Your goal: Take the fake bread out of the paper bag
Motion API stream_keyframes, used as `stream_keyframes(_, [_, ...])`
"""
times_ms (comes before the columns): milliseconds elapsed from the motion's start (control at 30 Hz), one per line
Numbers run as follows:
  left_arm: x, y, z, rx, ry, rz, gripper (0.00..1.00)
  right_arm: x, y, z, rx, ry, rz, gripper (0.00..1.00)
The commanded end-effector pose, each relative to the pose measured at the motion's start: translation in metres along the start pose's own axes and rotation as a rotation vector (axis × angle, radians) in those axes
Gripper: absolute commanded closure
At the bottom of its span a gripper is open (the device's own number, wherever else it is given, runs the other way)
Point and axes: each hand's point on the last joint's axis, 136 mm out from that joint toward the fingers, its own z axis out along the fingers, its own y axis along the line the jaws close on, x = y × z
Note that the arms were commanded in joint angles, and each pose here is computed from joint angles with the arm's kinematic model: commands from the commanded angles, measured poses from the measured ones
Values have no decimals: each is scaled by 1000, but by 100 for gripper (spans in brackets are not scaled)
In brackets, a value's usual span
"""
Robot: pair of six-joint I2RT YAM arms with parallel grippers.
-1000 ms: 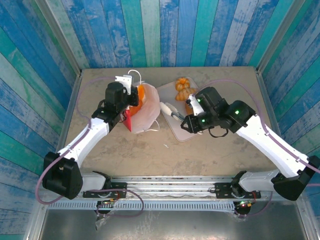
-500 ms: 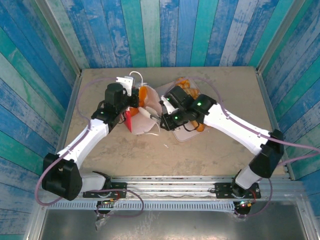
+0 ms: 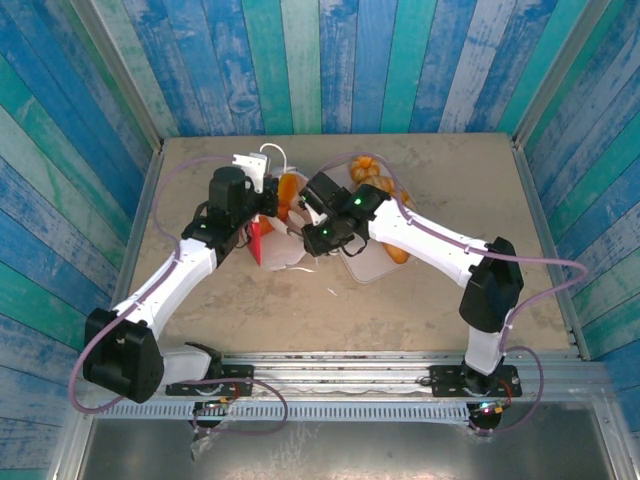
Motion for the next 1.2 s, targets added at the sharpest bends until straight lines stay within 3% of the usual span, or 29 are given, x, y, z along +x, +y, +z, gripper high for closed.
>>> stream_keyframes(0, [-16,-4,-13,16,-63,-2,92,-12,13,4,-48,-29,63,56])
stream_keyframes(667, [-9,8,-9,-36,-106,-107,92,-3,30,43,-306,23,330,51])
stream_keyframes(1167, [-7,1,-4,2,-103,-131,92,-20,28,64,-424,25,423,51])
